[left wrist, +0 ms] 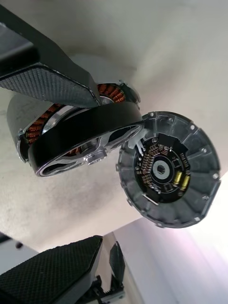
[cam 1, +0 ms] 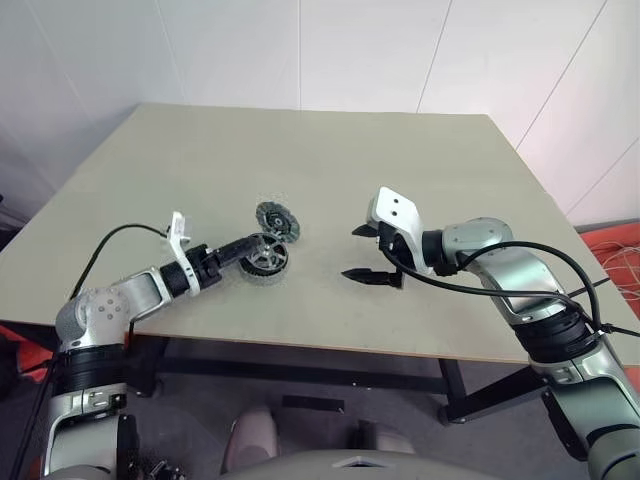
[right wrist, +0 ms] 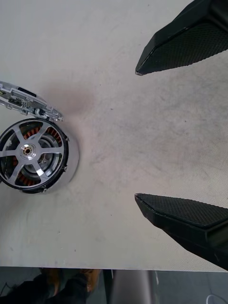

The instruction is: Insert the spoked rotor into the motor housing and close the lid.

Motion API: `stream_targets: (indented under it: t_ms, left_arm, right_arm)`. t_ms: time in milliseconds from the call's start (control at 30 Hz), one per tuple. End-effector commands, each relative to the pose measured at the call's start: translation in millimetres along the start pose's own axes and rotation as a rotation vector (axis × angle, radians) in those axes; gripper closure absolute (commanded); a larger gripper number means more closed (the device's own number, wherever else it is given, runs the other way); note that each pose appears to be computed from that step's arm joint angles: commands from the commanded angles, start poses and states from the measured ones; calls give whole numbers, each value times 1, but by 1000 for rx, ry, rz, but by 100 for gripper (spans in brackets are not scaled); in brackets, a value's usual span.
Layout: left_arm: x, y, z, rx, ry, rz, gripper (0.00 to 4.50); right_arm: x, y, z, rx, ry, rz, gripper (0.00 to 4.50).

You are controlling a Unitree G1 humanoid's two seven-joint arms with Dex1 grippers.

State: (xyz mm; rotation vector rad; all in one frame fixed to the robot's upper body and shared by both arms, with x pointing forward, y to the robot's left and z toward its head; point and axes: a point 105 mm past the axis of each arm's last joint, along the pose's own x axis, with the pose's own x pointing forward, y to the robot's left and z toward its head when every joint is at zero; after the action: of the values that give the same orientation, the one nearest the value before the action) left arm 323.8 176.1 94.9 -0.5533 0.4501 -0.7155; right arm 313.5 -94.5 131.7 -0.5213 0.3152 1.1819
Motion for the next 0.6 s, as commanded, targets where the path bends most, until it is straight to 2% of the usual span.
stream_targets:
  t_ms: [33, 133, 200, 367, 467, 533, 600]
  left_arm:
    - [2, 2, 8, 258, 14, 27, 2]
    - [4, -2, 7, 417, 33, -11, 2]
    - [6, -5, 12, 494, 0, -31, 2]
    - [5, -11, 33, 477, -163, -67, 2]
    - [3, -15, 41, 574, -215, -57, 2]
    - [3, -15, 39, 668, -200, -52, 2]
    - [4, -13, 30, 652, -172, -59, 2]
  right_arm:
    - [-2, -1, 8, -33, -22, -9, 0]
    - [-2, -1, 7, -33, -20, -10, 0]
    - [-3, -1, 7, -33, -20, -11, 0]
    - [-3, -1, 7, -33, -19, -11, 0]
    - [-3, -1, 7, -33, -18, -10, 0]
    - [-3, -1, 7, -34, -18, -9, 0]
    - [-2, -1, 7, -35, -19, -7, 0]
